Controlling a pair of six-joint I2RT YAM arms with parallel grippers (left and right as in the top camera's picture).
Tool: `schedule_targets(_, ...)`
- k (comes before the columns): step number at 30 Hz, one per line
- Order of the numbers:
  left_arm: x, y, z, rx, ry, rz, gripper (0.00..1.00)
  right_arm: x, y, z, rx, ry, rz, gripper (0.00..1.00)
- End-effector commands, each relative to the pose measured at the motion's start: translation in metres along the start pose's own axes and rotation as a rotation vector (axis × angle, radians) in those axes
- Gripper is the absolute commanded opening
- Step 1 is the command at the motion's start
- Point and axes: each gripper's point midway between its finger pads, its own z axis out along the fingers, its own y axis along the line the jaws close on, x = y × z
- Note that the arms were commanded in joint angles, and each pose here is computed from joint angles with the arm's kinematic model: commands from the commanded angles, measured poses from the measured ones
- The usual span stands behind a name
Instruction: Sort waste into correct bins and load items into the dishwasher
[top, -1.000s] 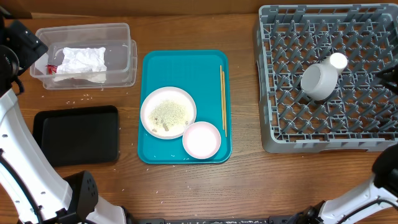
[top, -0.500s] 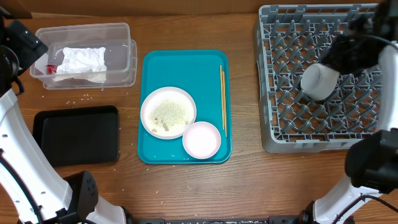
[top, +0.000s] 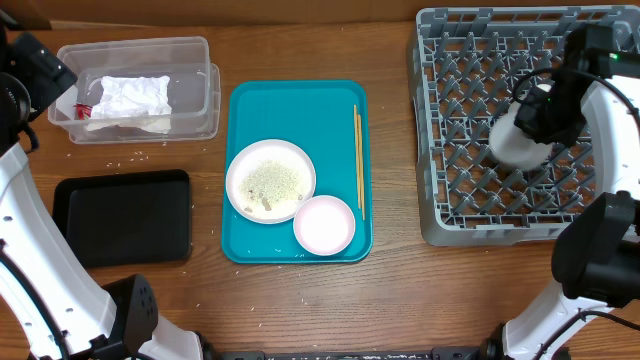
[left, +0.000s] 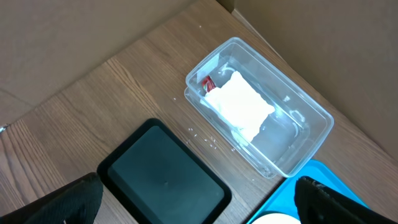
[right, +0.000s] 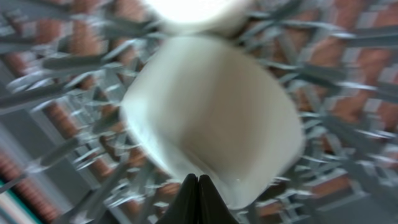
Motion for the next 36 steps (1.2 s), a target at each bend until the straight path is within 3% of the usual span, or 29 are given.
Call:
schedule_targets(1,-0.002,0.004,-0.001,-0.013,-0.012,0.002,1.0,-0.004,-0.044,-0.008,0.167,-0.024,0.103,0.04)
schedule_targets(9,-0.002,0.004,-0.001,-0.013,-0.012,0.002,1.0,-0.005,-0.043,-0.066,0.105,-0.098,0.142,0.04)
schedule_targets(14,-0.002,0.004,-0.001,-0.013,-0.012,0.002,1.0,-0.008,-0.002,-0.08,-0.118,-0.109,0.032,0.04)
schedule_targets(19,-0.002,0.004,-0.001,-0.013,-0.012,0.002,1.0,-0.02,0.006,-0.067,-0.151,-0.148,0.017,0.04)
schedule_targets(30,-0.002,0.004,-0.001,-0.013,-0.012,0.002,1.0,-0.003,0.003,-0.002,-0.151,-0.046,0.051,0.04)
schedule_targets(36,-0.002,0.004,-0.001,-0.013,-0.012,0.002,1.0,-0.011,-0.021,0.015,-0.018,-0.106,0.099,0.04)
